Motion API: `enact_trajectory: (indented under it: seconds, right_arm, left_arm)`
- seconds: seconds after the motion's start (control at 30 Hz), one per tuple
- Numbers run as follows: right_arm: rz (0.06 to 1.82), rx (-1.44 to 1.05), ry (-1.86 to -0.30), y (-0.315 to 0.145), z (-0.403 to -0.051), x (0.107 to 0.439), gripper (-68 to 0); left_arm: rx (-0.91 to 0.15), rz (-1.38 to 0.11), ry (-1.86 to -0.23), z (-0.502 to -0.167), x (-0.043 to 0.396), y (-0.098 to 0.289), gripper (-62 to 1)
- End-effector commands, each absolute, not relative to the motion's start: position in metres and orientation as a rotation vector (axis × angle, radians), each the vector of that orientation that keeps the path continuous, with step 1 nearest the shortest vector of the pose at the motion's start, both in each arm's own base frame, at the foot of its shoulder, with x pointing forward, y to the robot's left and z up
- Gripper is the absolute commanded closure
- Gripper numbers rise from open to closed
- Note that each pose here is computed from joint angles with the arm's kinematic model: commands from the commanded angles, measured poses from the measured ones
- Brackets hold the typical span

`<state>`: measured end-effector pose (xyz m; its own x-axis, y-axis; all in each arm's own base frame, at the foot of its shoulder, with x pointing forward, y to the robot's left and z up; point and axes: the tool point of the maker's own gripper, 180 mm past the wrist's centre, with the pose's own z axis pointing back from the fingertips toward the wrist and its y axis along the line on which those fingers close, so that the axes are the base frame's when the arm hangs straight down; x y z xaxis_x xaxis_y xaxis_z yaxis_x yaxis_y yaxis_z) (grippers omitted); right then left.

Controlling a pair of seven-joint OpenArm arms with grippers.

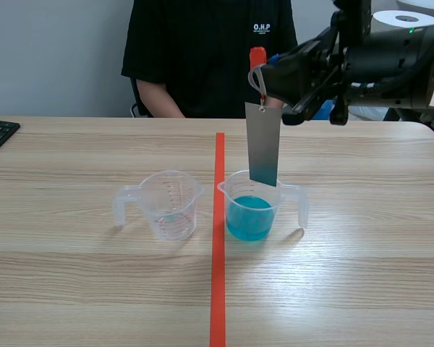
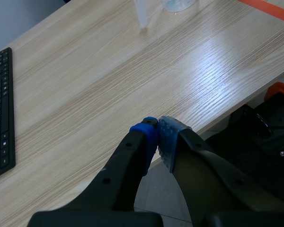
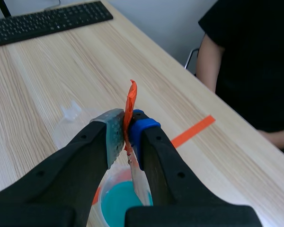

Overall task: Do the redox reaction experiment.
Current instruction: 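Hold the plate still in the solution, then raise the plate and point at it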

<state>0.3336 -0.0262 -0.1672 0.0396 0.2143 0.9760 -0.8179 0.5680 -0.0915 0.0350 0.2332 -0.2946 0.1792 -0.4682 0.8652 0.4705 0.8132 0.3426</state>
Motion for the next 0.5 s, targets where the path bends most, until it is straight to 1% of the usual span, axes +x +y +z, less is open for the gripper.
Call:
enact_trajectory:
  seconds: [0.0,0.27,0.47]
  right_arm:
    - [0.888,0.593,-1.351,-0.027,-0.147,0.331,-1.5]
    - [0.947,0.617,-1.397,-0.019,-0.113,0.311,-1.5]
    - [0.945,0.640,-1.423,-0.018,-0.095,0.301,-1.5]
  left_arm:
    - [0.003,-0.667,-1.247,-0.289,0.038,0.234,-3.2]
    - [0.003,-0.667,-1.248,-0.289,0.038,0.234,-3.2]
    - [0.003,-0.667,-1.248,-0.289,0.038,0.234,-3.2]
